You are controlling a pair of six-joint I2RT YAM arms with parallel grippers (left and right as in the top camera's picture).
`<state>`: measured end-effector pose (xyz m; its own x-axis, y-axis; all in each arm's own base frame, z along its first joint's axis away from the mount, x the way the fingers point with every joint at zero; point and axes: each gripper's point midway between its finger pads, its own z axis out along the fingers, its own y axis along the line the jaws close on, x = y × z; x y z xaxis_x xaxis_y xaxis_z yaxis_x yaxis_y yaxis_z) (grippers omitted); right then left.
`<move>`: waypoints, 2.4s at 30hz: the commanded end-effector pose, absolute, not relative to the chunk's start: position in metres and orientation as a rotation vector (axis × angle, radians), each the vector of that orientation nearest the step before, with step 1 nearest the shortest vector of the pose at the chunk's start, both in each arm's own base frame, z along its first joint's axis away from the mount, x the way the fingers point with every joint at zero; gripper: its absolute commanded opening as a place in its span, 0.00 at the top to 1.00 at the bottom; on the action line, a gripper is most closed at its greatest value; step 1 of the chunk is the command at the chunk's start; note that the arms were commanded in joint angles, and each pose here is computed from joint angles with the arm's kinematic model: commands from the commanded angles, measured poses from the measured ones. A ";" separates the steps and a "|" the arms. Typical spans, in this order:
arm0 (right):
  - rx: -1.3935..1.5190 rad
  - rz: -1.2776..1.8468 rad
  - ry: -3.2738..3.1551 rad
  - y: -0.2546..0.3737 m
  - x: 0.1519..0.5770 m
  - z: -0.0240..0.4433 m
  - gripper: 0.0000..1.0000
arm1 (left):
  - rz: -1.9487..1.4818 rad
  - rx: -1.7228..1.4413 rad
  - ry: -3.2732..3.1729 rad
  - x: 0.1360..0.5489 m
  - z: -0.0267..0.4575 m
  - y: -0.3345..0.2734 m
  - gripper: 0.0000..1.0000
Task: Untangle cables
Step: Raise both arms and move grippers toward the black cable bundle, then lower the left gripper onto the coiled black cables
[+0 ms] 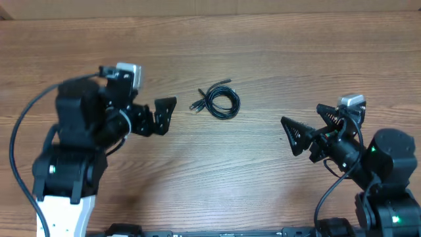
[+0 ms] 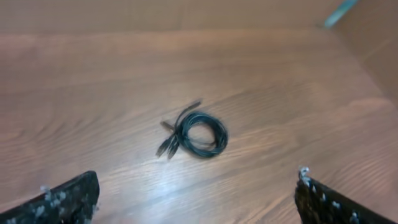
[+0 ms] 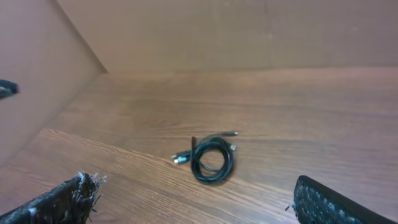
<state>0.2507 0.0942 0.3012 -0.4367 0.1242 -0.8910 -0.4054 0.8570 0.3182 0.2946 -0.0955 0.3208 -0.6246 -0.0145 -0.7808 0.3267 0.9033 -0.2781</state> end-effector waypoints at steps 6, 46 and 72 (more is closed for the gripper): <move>-0.137 0.509 2.019 0.083 0.295 0.340 0.00 | -0.188 0.175 2.248 0.325 0.374 -0.094 0.00; -0.130 0.297 2.543 0.061 0.339 0.285 0.00 | -0.837 0.584 2.765 0.355 0.232 -0.213 0.00; -0.136 0.321 2.538 0.064 0.339 0.285 0.00 | -0.248 0.344 2.856 0.417 0.154 -0.188 0.00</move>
